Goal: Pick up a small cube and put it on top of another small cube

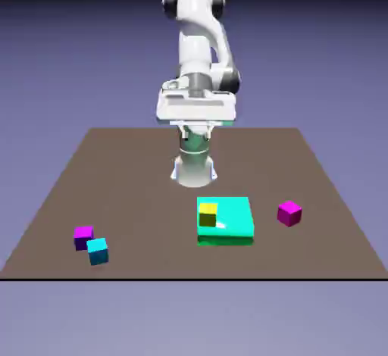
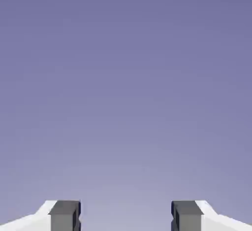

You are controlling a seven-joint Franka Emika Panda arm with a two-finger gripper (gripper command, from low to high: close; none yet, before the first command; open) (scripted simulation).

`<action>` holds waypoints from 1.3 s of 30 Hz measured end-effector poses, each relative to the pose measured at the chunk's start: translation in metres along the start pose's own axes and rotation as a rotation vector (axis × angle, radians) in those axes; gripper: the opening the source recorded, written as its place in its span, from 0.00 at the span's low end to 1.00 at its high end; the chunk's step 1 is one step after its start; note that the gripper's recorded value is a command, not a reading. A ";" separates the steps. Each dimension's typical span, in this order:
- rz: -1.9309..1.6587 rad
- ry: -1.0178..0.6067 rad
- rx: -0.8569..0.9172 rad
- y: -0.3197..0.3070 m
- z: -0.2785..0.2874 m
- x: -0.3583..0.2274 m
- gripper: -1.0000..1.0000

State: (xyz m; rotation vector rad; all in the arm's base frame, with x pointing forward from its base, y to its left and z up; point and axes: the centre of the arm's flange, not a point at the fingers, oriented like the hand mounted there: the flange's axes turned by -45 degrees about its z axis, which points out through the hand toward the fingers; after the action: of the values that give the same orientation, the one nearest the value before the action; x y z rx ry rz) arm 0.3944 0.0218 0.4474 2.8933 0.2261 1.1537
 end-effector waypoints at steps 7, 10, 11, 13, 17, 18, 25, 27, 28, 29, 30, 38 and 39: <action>-0.532 -0.187 0.192 -0.107 0.057 -0.026 0.50; -0.769 -0.252 0.277 -0.154 0.075 -0.047 0.50; -0.849 -0.272 0.306 -0.169 0.080 -0.055 0.50; -1.010 -0.310 0.364 -0.200 0.089 -0.073 0.50; -1.352 -0.371 0.488 -0.264 0.098 -0.119 0.50; -1.426 -0.390 0.512 -0.274 0.102 -0.130 0.50; -1.932 -0.475 0.690 -0.343 0.107 -0.215 0.50; -1.932 -0.475 0.690 -0.344 0.116 -0.222 0.50; -1.932 -0.475 0.690 -0.344 0.124 -0.229 0.50; -1.932 -0.475 0.690 -0.345 0.133 -0.236 0.50; -1.932 -0.475 0.690 -0.344 0.142 -0.244 0.50; -1.932 -0.476 0.690 -0.344 0.134 -0.237 0.00; -1.932 -0.476 0.690 -0.344 0.125 -0.229 0.00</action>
State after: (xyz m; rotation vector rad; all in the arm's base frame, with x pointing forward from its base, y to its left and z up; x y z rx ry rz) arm 0.2719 0.3347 0.1754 1.4503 2.6730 -0.0828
